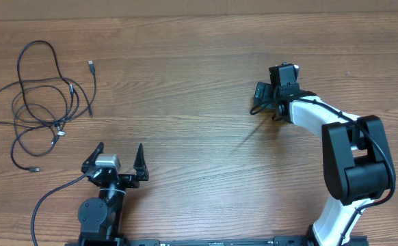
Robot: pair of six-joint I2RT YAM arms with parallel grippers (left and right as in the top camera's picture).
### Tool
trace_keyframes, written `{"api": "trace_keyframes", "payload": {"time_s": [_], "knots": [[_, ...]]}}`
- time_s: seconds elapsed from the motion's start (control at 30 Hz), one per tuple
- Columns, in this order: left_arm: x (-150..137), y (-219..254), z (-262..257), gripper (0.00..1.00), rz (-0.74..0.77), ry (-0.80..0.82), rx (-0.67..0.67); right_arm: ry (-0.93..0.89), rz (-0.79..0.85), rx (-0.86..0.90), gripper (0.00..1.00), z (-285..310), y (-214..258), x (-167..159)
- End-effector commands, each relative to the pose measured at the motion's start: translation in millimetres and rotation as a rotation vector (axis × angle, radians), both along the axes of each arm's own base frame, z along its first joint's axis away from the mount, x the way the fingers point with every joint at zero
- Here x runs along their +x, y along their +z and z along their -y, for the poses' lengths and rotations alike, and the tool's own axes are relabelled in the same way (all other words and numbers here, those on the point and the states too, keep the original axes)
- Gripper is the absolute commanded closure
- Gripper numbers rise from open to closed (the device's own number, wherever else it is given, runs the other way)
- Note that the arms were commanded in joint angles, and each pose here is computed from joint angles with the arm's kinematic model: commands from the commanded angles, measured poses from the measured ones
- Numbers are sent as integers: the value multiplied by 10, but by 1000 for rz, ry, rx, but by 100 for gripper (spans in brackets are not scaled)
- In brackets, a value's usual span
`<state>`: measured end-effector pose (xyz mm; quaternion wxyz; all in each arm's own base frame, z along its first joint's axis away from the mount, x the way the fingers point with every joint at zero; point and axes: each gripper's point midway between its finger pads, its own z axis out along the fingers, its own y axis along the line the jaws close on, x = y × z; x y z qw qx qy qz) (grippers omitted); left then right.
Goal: Untangle cables
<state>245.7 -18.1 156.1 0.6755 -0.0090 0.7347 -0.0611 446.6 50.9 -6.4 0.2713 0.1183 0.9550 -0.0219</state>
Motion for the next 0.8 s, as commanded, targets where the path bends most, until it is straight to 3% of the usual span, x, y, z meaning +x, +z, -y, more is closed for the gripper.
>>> {"api": "trace_keyframes", "payload": {"time_s": [0.0, 0.77], "knots": [[0, -8, -20, 1, 2, 6, 15, 16, -267, 130, 0, -158, -788, -631], [0, -8, -20, 0, 2, 6, 15, 27, -200, 141, 0, -202, -570, -503]]}}
